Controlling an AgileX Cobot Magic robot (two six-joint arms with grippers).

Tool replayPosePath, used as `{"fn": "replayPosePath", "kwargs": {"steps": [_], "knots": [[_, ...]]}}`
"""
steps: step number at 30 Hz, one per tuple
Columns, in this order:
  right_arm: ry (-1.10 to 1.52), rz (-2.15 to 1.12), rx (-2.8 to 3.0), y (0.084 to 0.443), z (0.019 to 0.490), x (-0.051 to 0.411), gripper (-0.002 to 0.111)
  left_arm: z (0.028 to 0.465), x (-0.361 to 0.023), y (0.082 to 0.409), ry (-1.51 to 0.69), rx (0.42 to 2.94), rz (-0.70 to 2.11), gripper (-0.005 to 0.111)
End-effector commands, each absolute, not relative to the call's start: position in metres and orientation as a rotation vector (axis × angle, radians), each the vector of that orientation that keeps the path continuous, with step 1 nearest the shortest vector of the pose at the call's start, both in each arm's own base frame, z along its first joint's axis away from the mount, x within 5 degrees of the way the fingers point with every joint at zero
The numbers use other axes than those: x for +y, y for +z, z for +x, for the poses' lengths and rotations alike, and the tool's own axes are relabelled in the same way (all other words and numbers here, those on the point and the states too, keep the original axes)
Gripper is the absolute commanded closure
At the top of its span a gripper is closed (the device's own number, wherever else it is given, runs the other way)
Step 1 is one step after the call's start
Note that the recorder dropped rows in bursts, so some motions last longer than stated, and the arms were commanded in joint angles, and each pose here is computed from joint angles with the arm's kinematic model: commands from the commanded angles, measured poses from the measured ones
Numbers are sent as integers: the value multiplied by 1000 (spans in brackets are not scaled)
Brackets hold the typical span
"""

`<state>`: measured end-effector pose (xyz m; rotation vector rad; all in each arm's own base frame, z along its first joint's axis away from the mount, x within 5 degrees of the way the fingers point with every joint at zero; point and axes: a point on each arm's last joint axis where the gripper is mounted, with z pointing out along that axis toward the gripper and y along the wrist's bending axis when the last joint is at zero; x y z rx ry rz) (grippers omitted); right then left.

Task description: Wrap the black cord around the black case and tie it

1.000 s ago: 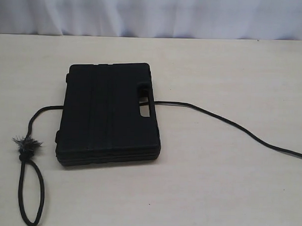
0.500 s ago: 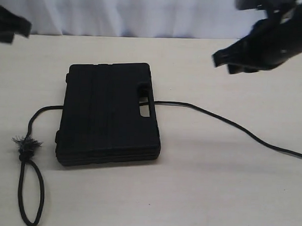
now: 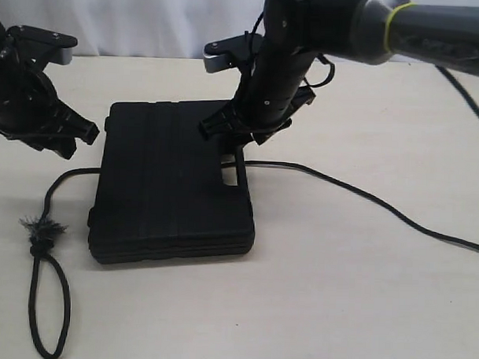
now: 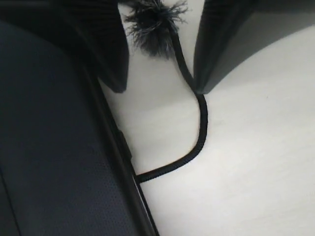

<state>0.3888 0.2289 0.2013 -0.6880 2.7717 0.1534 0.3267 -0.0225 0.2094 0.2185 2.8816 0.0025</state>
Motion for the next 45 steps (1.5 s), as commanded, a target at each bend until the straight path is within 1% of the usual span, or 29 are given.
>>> {"fn": "replayPosePath", "kwargs": {"steps": [1, 14, 16, 17, 20, 21, 26, 29, 31, 36, 42, 45], "knots": [[137, -671, 2807, 181, 402, 236, 63, 335, -24, 214, -22, 2796, 191, 62], [104, -586, 2910, 132, 408, 237, 64, 338, -24, 215, -21, 2764, 188, 62], [104, -577, 2913, 130, 408, 238, 69, 339, -24, 216, -18, 2754, 189, 62], [105, -564, 2916, 130, 408, 238, 75, 340, -24, 216, -16, 2743, 190, 62], [109, -523, 2924, 130, 408, 238, 94, 344, -24, 218, -15, 2698, 186, 62], [112, -508, 2923, 130, 409, 238, 104, 345, -24, 218, -15, 2681, 185, 62], [124, -462, 2922, 133, 409, 238, 104, 347, -24, 219, -14, 2652, 182, 62], [131, -462, 2898, 144, 409, 238, 104, 346, -24, 219, -14, 2671, 184, 62], [143, -458, 2876, 158, 408, 237, 104, 345, -24, 218, -14, 2678, 185, 62], [177, -448, 2806, 202, 401, 233, 104, 343, -24, 217, -15, 2709, 187, 62], [239, -425, 2675, 264, 389, 226, 104, 343, -24, 217, -15, 2711, 187, 62], [243, -424, 2629, 285, 382, 221, 104, 343, -24, 217, -16, 2711, 184, 62]]}}
